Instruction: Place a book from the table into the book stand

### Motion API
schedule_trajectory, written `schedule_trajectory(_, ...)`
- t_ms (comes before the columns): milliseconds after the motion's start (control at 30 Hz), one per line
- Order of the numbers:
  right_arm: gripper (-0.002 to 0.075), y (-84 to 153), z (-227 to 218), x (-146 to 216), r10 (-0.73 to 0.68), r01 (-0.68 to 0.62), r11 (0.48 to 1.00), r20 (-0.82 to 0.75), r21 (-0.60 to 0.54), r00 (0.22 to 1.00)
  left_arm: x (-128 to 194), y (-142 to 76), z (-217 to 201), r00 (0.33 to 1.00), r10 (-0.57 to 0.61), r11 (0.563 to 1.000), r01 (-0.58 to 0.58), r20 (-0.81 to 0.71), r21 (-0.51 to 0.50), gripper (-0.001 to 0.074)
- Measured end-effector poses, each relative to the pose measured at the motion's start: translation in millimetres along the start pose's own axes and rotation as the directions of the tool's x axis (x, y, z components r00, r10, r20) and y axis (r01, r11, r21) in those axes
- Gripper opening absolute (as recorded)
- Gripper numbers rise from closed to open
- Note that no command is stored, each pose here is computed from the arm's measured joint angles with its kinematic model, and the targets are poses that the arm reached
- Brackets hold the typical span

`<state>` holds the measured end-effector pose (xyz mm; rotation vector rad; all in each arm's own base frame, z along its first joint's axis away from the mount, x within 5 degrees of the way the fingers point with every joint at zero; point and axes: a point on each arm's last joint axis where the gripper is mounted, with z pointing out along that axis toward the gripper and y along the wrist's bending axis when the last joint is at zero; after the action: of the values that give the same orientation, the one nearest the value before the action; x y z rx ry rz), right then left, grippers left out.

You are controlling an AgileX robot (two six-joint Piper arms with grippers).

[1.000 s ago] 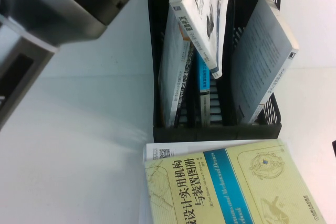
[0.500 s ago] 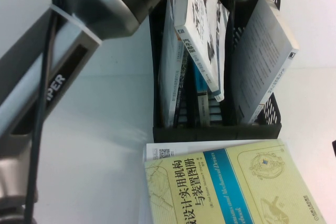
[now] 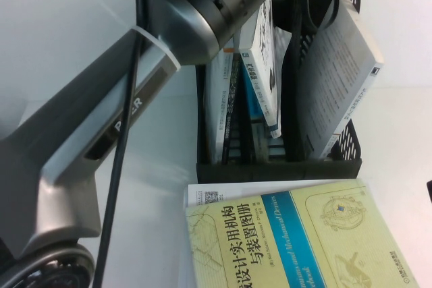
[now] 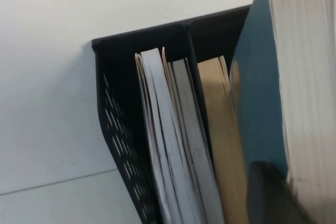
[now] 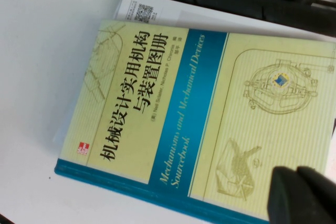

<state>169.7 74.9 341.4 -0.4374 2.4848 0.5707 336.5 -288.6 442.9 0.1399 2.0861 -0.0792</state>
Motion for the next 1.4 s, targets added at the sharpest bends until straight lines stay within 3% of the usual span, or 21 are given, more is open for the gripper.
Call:
schedule_trajectory(133, -0.0004, 0.0, 0.0, 0.0, 0.0, 0.0, 1.0, 0.0, 0.0, 1.0, -1.6, 3.8, 3.6, 1.0, -0.006, 1.0, 0.006, 0.003, -0.001, 0.0154)
schedule_trajectory(300, -0.0004, 0.0, 0.0, 0.0, 0.0, 0.0, 1.0, 0.0, 0.0, 1.0, -9.5, 10.8, 4.4, 0.998, 0.021, 0.999, -0.018, 0.068, -0.039, 0.0356)
schedule_trajectory(433, -0.0004, 0.0, 0.0, 0.0, 0.0, 0.0, 1.0, 0.0, 0.0, 1.0, -11.0, 13.1, 2.2, 0.997, 0.04, 0.998, -0.036, 0.072, -0.055, 0.0401)
schedule_trajectory(567, -0.0004, 0.0, 0.0, 0.0, -0.007, 0.007, 1.0, 0.0, 0.0, 1.0, -7.5, 16.1, 2.2, 0.998, 0.052, 0.995, -0.049, 0.031, -0.087, 0.0345)
schedule_trajectory(700, -0.0004, -1.6, 0.0, 0.2, -0.034, 0.034, 0.999, -0.002, 0.017, 0.999, -5.3, 21.6, -3.7, 0.997, 0.076, 0.991, -0.078, -0.023, -0.111, 0.0108)
schedule_trajectory(800, -0.0004, -6.8, -1.6, -0.2, -0.055, 0.054, 0.995, 0.006, 0.081, 0.998, -10.7, 27.4, -15.9, 0.997, 0.075, 0.992, -0.077, -0.017, -0.104, 0.0032)
schedule_trajectory(967, -0.0004, -13.7, -18.5, 6.3, -0.074, 0.042, 0.974, 0.134, 0.224, 0.988, -25.6, 42.6, -49.2, 0.998, 0.049, 0.996, -0.046, 0.032, -0.078, 0.0004)
schedule_trajectory(1133, -0.0004, -18.4, -26.4, 40.3, -0.119, 0.034, 0.953, 0.27, 0.3, 0.955, -35.9, 56.1, -82.4, 0.998, 0.019, 1.0, -0.018, 0.058, -0.009, 0.0001)
schedule_trajectory(1400, -0.0004, -24.4, -31.9, 108.1, -0.242, 0.083, 0.911, 0.363, 0.403, 0.9, -11.4, 59.5, -81.6, 0.996, 0.085, 0.996, -0.085, -0.015, 0.025, 0.0)
